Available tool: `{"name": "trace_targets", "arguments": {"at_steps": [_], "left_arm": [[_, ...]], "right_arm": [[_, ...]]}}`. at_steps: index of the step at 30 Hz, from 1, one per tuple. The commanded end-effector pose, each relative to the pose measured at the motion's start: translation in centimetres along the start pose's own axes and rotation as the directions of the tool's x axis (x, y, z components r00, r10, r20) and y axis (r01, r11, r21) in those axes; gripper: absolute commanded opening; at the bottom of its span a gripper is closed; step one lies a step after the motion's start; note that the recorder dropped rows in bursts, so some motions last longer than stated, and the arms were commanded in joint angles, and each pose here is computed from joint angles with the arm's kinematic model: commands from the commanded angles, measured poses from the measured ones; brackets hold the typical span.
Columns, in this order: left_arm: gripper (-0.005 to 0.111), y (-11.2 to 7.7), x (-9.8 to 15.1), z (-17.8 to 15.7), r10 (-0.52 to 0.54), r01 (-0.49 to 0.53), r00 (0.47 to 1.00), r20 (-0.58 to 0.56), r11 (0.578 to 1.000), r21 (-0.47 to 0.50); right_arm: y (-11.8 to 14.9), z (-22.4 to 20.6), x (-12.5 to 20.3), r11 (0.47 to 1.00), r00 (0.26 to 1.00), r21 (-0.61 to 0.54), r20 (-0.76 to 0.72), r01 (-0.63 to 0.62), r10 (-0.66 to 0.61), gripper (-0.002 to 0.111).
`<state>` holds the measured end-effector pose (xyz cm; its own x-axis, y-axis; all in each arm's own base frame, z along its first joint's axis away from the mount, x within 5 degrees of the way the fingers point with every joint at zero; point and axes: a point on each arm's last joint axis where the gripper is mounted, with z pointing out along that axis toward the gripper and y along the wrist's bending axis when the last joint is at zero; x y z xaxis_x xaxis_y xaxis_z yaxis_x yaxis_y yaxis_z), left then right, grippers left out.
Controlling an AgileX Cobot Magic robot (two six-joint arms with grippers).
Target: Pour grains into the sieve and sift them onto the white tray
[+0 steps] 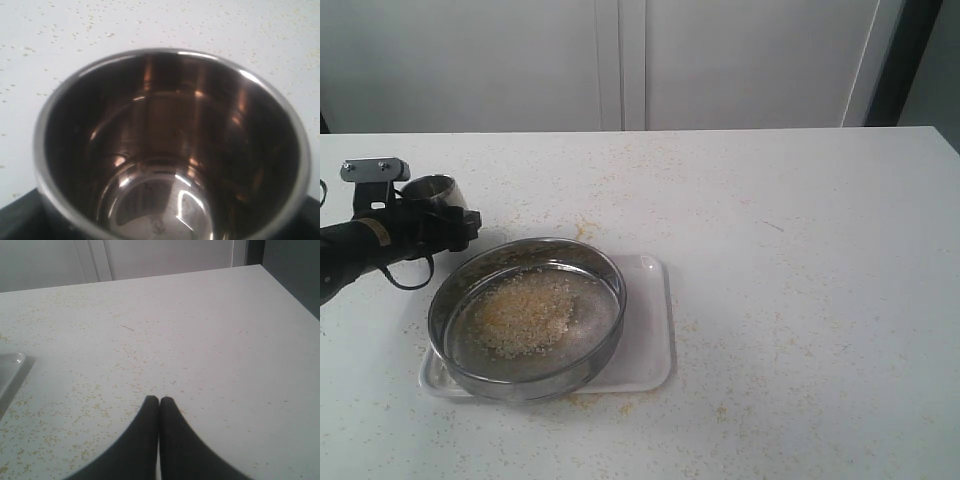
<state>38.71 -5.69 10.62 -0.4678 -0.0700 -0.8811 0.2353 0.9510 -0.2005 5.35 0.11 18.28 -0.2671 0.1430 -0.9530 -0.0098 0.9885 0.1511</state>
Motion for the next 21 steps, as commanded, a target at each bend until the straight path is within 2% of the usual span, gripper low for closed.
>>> {"name": "trace_targets", "arguments": {"at_steps": [1, 3, 5, 9, 14, 18, 21], "left_arm": [[0.022, -0.2, -0.3, 0.0, 0.026, -0.026, 1.0, 0.012, 0.999, 0.028], [0.034, -0.2, -0.3, 0.0, 0.026, -0.026, 1.0, 0.01, 0.999, 0.027], [0.04, -0.2, -0.2, 0.0, 0.026, -0.026, 1.0, 0.006, 0.999, 0.025], [0.043, -0.2, -0.2, 0.0, 0.025, -0.025, 1.0, 0.005, 0.999, 0.023], [0.054, -0.1, 0.1, 0.1, 0.021, -0.021, 1.0, -0.008, 1.0, 0.019], [0.056, 0.1, 0.9, 0.4, 0.016, -0.016, 0.999, -0.034, 1.0, 0.012], [0.056, 0.0, 0.7, 0.4, 0.022, -0.022, 1.0, -0.011, 0.999, 0.028]], "right_arm": [[0.0, 0.0, 0.0, 1.0, 1.0, 0.005, 0.016, -0.001, 0.001, 0.0], [0.0, 0.0, 0.0, 1.0, 1.0, 0.005, 0.016, -0.001, 0.001, 0.0], [0.0, 0.0, 0.0, 1.0, 1.0, 0.005, 0.016, -0.001, 0.001, 0.0], [0.0, 0.0, 0.0, 1.0, 1.0, 0.005, 0.016, -0.001, 0.001, 0.0], [0.0, 0.0, 0.0, 1.0, 1.0, 0.005, 0.016, -0.006, 0.006, 0.0], [0.0, 0.0, 0.0, 1.0, 1.0, 0.005, 0.016, -0.021, 0.021, 0.0], [0.0, 0.0, 0.0, 1.0, 1.0, 0.005, 0.016, -0.021, 0.021, 0.0]]}}
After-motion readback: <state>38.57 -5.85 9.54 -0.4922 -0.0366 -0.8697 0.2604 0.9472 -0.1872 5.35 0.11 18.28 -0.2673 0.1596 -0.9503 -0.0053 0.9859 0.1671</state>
